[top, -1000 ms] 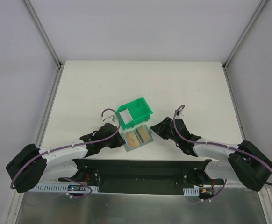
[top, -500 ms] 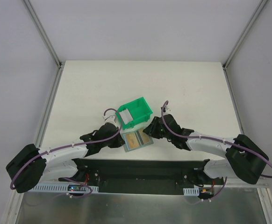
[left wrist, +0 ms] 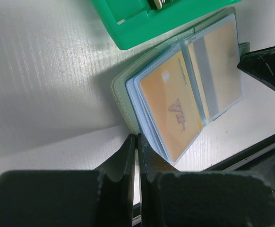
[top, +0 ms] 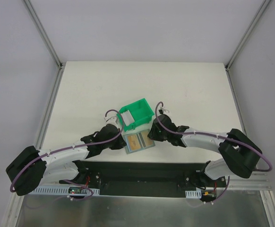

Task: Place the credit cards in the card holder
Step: Turn over the card slot in the card holder.

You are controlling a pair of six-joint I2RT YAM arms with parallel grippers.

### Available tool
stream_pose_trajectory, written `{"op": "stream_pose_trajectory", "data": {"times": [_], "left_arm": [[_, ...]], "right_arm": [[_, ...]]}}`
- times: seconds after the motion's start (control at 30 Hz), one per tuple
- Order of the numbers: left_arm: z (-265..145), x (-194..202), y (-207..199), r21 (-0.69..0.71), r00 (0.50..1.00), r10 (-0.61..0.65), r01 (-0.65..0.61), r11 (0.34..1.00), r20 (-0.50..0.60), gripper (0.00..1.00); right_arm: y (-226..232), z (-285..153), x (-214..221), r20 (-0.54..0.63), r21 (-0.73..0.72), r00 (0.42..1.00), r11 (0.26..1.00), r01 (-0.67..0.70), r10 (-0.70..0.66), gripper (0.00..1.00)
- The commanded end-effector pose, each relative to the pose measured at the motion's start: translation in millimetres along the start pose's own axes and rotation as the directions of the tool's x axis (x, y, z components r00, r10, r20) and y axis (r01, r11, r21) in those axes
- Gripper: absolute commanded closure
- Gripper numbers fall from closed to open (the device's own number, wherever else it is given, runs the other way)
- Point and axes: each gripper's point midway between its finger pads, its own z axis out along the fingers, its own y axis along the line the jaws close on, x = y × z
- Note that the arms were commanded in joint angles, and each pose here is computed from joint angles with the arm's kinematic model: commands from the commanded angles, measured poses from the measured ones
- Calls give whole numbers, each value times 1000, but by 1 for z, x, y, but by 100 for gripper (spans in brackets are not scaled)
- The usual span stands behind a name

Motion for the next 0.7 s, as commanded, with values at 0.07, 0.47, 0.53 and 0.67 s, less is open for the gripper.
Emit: {"op": "stream_pose_trajectory", "data": {"times": [0.07, 0.47, 0.53, 0.67], "left_arm": [[-4, -11, -6, 19, 1000, 3, -3, 1000, 31, 100], [-4, -12, -10, 30, 999, 27, -28, 999, 26, 100], [-6, -14, -15, 50, 999, 38, -39, 998, 29, 100], [-11, -21, -24, 84, 998, 42, -47, 995, 53, 100]], "right_arm": [[-22, -27, -28, 109, 144, 990, 987, 68, -84, 67], [76, -46, -8, 10, -292, 981, 938, 189, -194, 57], [87, -42, 3, -27, -305, 969, 925, 226, -246, 57], [99, -33, 17, -67, -300, 951, 915, 269, -302, 55]]}}
